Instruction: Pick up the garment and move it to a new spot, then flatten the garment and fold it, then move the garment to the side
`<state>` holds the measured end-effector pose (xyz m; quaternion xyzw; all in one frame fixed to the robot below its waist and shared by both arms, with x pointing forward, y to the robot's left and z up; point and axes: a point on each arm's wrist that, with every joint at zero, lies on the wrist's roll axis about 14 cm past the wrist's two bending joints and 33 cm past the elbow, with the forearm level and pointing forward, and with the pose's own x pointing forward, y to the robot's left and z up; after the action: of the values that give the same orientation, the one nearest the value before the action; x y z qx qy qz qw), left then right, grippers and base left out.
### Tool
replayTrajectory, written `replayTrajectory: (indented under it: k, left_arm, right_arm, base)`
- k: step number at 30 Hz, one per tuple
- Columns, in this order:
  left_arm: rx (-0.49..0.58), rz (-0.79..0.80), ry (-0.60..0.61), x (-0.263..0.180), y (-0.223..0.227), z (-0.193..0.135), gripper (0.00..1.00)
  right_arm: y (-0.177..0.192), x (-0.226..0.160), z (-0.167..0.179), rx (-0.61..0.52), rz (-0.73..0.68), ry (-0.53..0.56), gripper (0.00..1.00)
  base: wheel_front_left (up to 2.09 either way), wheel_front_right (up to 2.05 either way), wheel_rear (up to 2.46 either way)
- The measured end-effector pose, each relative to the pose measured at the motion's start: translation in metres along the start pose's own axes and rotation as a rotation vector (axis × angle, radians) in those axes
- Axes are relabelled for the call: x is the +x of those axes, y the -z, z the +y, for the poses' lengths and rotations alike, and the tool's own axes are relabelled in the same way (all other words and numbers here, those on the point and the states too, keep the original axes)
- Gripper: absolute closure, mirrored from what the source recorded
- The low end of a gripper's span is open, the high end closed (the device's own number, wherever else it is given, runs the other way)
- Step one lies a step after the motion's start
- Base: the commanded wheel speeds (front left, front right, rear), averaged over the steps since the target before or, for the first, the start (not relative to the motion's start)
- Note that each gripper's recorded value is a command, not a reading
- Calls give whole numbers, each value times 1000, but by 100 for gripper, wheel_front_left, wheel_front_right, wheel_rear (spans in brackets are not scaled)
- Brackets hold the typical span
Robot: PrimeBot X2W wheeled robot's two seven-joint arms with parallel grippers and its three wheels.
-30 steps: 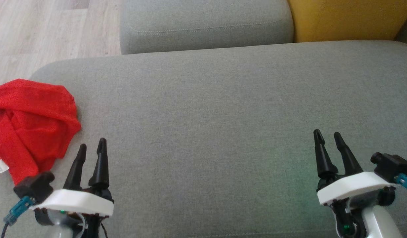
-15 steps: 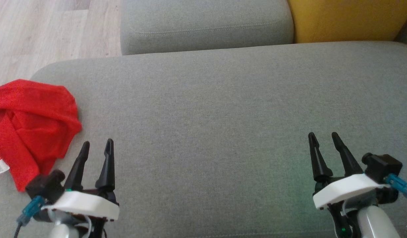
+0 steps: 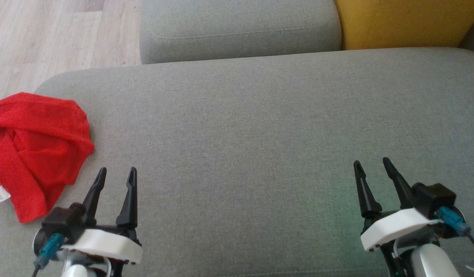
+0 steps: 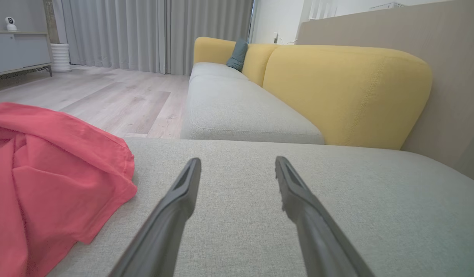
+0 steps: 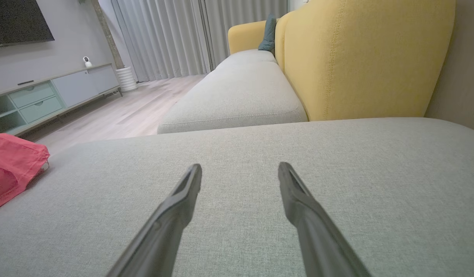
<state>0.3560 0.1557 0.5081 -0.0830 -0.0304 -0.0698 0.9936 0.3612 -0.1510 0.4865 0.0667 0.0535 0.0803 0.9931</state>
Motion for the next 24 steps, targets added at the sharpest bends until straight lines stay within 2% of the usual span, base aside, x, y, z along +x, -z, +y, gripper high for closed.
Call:
replayTrajectory:
  k: [11, 24]
  left_arm:
    - [106, 2, 29, -1, 4, -4, 0]
    - [89, 35, 12, -7, 14, -1, 0]
  right_arm:
    - [-1, 1, 3, -72, -13, -4, 0]
    - [-3, 1, 4, -39, -23, 1, 0]
  base:
    - [0, 0, 0]
    - [0, 0, 0]
